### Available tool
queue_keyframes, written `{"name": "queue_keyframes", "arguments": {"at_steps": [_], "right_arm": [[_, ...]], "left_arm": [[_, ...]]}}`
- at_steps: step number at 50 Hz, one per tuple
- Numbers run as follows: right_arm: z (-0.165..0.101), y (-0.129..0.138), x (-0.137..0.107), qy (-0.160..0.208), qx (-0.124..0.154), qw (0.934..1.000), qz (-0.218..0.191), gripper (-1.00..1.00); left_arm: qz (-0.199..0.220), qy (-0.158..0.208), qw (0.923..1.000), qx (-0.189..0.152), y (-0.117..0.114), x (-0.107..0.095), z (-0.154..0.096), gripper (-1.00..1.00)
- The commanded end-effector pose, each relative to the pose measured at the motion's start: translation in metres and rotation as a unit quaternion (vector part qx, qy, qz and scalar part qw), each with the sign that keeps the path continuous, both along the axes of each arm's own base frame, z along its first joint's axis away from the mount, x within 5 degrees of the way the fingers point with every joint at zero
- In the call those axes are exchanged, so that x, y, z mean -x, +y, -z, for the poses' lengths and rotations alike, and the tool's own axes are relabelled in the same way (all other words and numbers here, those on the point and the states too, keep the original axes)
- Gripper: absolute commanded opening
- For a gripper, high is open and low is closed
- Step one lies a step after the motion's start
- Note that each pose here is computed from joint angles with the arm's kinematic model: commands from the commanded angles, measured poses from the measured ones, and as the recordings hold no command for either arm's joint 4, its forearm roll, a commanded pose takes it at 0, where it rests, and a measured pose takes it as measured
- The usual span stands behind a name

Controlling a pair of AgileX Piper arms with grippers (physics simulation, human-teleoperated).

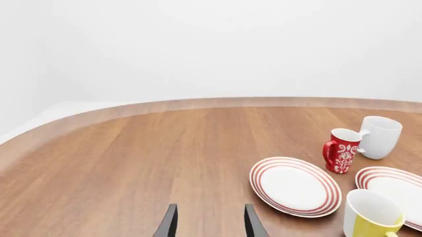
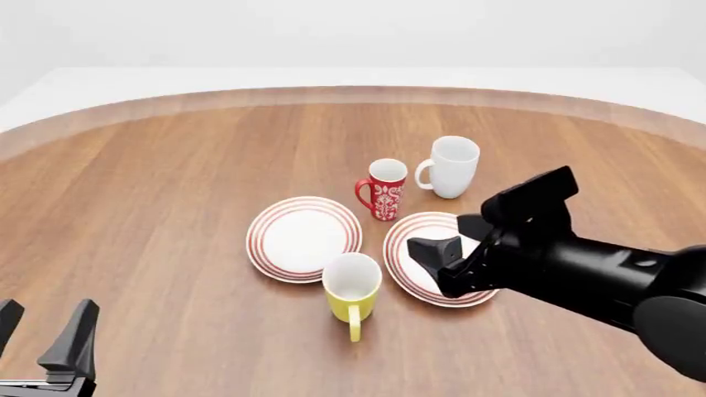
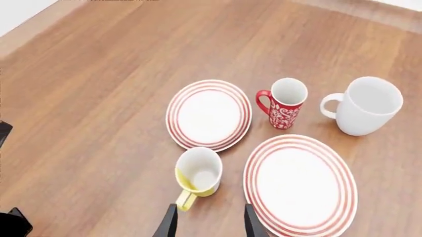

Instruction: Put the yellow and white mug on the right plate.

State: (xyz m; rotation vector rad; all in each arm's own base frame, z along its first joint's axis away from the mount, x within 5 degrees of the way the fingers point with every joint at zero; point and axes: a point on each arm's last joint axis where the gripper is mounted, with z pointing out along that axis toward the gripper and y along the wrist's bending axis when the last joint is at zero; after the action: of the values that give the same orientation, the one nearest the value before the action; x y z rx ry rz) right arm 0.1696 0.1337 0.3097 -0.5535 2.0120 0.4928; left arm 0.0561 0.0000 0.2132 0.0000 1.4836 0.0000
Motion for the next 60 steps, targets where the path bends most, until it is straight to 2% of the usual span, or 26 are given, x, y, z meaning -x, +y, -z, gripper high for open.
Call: {"name": "queue_keyframes", "arguments": {"at_steps": [1, 6, 9, 10, 16, 23, 25, 27, 29, 35, 36, 37, 38, 41, 60], "right_arm": [[-0.002, 0.000, 0.001, -0.006, -0.001, 1.0000, -0.004, 1.00], [-0.002, 0.000, 0.001, -0.006, -0.001, 1.0000, -0.004, 1.00], [-0.004, 0.001, 0.003, -0.002, -0.011, 0.9999, -0.003, 1.00], [-0.003, 0.004, 0.005, 0.009, -0.021, 0.9997, -0.002, 1.00], [-0.004, 0.009, 0.006, 0.027, -0.026, 0.9993, -0.006, 1.00], [0.004, 0.025, -0.001, 0.071, -0.042, 0.9965, 0.003, 1.00], [0.007, 0.030, -0.003, 0.077, -0.033, 0.9964, -0.003, 1.00], [0.010, 0.033, -0.003, 0.093, -0.040, 0.9949, 0.002, 1.00], [0.017, 0.037, -0.004, 0.109, -0.033, 0.9935, 0.003, 1.00], [0.012, 0.046, -0.005, 0.123, -0.037, 0.9917, 0.001, 1.00], [0.023, 0.043, -0.013, 0.151, -0.019, 0.9881, 0.024, 1.00], [0.024, 0.047, -0.013, 0.149, -0.009, 0.9886, 0.015, 1.00], [0.020, 0.053, -0.008, 0.159, -0.032, 0.9867, 0.015, 1.00], [0.026, 0.060, -0.011, 0.171, -0.015, 0.9851, 0.012, 1.00], [0.006, 0.076, -0.019, 0.200, 0.010, 0.9796, 0.013, 1.00]], "left_arm": [[0.000, 0.000, 1.0000, 0.000, 0.000, 0.000, 0.000, 1.00], [0.000, 0.000, 1.0000, 0.000, 0.000, 0.000, 0.000, 1.00], [0.000, 0.000, 1.0000, 0.000, 0.000, 0.000, 0.000, 1.00], [0.000, 0.000, 1.0000, 0.000, 0.000, 0.000, 0.000, 1.00], [0.000, 0.000, 1.0000, 0.000, 0.000, 0.000, 0.000, 1.00], [0.000, 0.000, 1.0000, 0.000, 0.000, 0.000, 0.000, 1.00], [0.000, 0.000, 1.0000, 0.000, 0.000, 0.000, 0.000, 1.00], [0.000, 0.000, 1.0000, 0.000, 0.000, 0.000, 0.000, 1.00], [0.000, 0.000, 1.0000, 0.000, 0.000, 0.000, 0.000, 1.00], [0.000, 0.000, 1.0000, 0.000, 0.000, 0.000, 0.000, 1.00], [0.000, 0.000, 1.0000, 0.000, 0.000, 0.000, 0.000, 1.00], [0.000, 0.000, 1.0000, 0.000, 0.000, 0.000, 0.000, 1.00], [0.000, 0.000, 1.0000, 0.000, 0.000, 0.000, 0.000, 1.00], [0.000, 0.000, 1.0000, 0.000, 0.000, 0.000, 0.000, 1.00], [0.000, 0.000, 1.0000, 0.000, 0.000, 0.000, 0.000, 1.00]]}}
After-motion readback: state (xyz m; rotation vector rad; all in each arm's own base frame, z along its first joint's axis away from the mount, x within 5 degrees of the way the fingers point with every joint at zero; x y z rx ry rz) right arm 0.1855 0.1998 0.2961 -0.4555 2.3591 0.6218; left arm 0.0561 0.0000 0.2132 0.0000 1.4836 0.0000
